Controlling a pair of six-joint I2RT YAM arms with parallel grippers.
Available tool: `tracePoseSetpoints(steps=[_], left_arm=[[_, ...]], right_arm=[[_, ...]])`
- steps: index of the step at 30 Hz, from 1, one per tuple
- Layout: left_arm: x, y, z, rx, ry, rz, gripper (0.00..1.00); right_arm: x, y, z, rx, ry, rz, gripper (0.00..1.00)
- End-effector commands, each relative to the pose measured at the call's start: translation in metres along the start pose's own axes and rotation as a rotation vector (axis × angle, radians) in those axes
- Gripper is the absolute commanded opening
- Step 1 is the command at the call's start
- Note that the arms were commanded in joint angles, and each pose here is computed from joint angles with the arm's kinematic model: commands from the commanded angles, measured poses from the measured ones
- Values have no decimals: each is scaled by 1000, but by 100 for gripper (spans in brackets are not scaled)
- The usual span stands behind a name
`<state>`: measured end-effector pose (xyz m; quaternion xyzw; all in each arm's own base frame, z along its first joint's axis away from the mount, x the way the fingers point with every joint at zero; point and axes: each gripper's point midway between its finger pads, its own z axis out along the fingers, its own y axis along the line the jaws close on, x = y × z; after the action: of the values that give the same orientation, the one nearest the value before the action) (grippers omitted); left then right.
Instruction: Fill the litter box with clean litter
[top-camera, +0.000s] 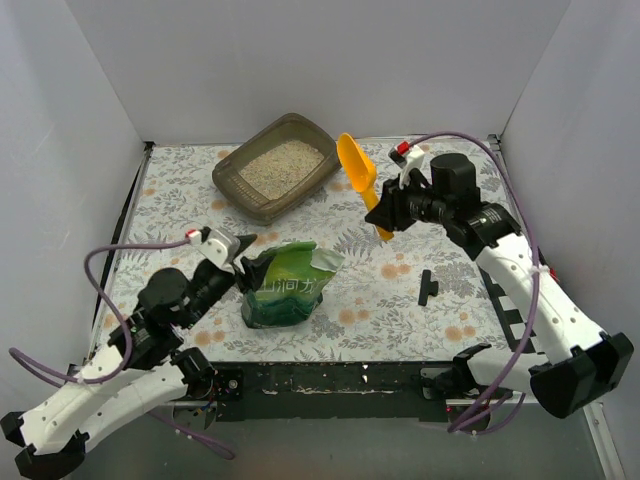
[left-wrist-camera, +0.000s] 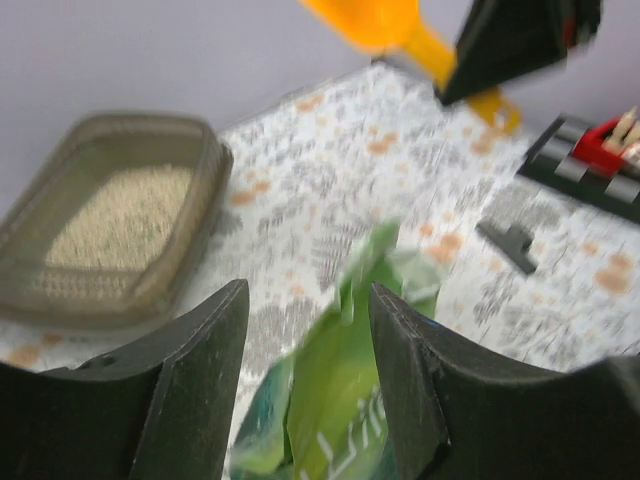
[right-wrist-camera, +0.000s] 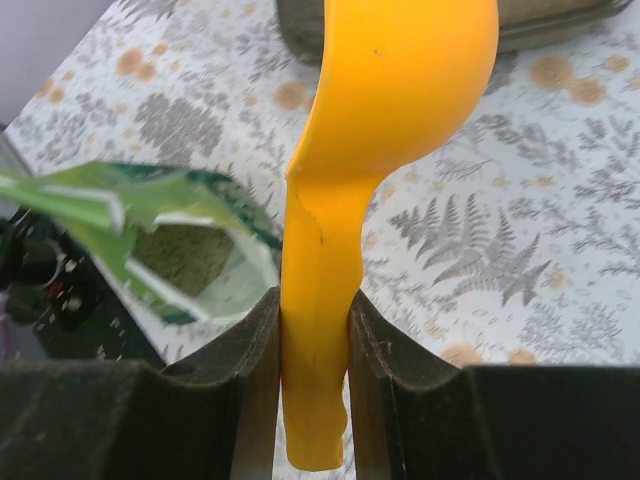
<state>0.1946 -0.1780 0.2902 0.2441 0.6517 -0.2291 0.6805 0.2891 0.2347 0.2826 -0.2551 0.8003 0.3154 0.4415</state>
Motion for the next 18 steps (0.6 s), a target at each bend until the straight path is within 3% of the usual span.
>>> tracePoseSetpoints(steps=[1, 8, 18], left_arm=[[-68, -6, -10, 52, 25, -34, 52], [-129, -52, 0, 310, 61, -47, 54], [-134, -89, 28, 480, 94, -97, 58]], right_arm=[[19, 49, -50, -174, 110, -15, 1], [37, 102, -101, -405, 168, -28, 1], [43, 153, -144, -633, 206, -103, 1]])
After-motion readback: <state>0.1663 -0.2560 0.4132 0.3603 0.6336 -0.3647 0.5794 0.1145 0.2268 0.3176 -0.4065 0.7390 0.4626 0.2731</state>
